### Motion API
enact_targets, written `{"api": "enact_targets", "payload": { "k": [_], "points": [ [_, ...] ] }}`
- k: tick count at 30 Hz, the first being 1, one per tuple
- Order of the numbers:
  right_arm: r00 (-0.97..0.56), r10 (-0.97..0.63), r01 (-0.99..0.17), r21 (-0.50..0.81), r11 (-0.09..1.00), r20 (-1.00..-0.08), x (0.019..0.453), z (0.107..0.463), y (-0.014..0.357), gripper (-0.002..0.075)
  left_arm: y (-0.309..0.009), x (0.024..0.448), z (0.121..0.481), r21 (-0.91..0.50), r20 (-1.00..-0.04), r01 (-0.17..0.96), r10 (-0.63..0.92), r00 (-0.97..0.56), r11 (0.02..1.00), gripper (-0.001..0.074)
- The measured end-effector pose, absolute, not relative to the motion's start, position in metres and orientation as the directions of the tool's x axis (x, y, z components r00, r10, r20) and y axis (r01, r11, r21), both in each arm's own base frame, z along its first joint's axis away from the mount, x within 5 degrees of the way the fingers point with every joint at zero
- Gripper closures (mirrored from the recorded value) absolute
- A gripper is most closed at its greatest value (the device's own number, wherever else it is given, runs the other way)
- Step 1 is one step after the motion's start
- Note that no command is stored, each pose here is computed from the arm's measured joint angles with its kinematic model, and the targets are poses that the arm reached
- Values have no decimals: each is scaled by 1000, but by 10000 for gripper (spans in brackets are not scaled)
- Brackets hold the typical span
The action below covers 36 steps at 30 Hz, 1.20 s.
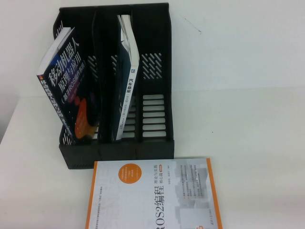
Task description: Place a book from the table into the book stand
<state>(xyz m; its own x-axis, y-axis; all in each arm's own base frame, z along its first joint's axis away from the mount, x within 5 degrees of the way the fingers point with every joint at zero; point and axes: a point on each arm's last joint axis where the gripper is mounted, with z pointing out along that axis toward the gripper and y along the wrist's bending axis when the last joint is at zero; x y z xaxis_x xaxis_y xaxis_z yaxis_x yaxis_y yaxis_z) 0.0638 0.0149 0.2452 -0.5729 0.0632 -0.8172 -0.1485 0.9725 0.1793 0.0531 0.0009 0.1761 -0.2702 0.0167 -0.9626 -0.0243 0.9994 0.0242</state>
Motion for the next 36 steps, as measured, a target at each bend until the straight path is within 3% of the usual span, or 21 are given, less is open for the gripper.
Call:
{"api": "enact_targets", "payload": {
  "k": [4, 11, 18, 24, 36],
  "points": [
    [-563, 70, -142, 180, 973, -824, 63, 246, 14, 726, 1, 53, 176, 26, -963, -24, 19, -270, 999, 736],
    [-359, 180, -21, 201, 979, -916, 58, 247, -1, 727, 1, 53, 176, 26, -962, -24, 19, -271, 999, 736],
    [-224, 288, 95, 273, 957, -931, 53, 204, -6, 727, 1, 53, 176, 26, -962, -24, 19, -271, 999, 737],
    [-293, 215, 87, 198, 976, -932, 52, 171, -4, 727, 1, 53, 176, 26, -962, -24, 19, -271, 999, 737],
    [-309, 138, 50, 129, 990, -941, 52, 170, -2, 727, 1, 53, 176, 28, -962, -24, 20, -273, 999, 737]
  ]
}}
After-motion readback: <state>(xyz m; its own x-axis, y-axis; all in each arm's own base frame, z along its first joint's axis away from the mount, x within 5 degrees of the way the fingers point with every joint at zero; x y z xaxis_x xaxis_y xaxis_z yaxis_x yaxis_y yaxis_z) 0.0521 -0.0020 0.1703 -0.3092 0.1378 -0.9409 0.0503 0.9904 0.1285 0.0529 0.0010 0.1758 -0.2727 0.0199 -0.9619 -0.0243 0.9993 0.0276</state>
